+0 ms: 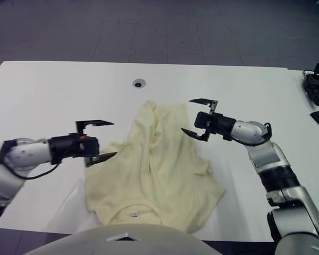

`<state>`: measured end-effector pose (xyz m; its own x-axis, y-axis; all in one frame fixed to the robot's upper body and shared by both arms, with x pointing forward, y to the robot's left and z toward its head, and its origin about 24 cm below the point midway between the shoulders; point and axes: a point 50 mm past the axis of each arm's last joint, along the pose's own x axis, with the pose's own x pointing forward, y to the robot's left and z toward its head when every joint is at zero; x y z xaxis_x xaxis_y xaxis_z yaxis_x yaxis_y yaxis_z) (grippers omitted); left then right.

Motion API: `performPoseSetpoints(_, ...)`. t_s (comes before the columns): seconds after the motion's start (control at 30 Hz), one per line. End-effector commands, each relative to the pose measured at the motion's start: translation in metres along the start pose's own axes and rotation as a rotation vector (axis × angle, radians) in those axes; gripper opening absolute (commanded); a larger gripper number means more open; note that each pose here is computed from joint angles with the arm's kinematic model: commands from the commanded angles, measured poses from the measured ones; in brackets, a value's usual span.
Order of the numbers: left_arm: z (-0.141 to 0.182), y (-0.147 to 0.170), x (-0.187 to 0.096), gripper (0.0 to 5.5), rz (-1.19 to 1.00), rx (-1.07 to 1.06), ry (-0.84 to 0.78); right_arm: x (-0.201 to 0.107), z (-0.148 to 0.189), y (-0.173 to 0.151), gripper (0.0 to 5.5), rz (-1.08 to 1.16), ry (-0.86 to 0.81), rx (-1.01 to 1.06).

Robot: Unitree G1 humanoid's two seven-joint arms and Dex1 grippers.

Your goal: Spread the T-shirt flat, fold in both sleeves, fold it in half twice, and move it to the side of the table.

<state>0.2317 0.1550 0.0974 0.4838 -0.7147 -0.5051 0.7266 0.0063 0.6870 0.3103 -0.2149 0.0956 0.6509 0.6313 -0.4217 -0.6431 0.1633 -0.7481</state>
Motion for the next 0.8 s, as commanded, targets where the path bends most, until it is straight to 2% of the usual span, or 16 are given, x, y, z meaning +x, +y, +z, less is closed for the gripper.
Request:
performPoseSetpoints(0.03, 0.004, 0.015, 0.047, 5.38, 0.108, 0.019, -0.046, 0.021, -0.004, -0.018, 5.4, -0.01, 0.041, -0.113)
performPoseSetpoints(0.17, -0.004, 0.034, 0.07, 5.38, 0.182, 0.068, -0.01, 0.032, -0.008, -0.021, 5.4, -0.01, 0.056, -0.156)
performPoseSetpoints(0.4, -0.029, 0.049, 0.082, 5.38, 0.204, 0.088, 0.076, 0.042, -0.01, -0.029, 5.4, -0.031, 0.081, -0.188)
performPoseSetpoints(0.6, -0.049, 0.024, 0.081, 5.38, 0.139, 0.047, 0.117, 0.051, -0.02, -0.004, 5.4, 0.11, 0.156, -0.243)
performPoseSetpoints(0.8, -0.066, -0.011, 0.068, 5.38, 0.097, -0.01, 0.155, 0.034, -0.043, 0.004, 5.4, 0.165, 0.277, -0.288)
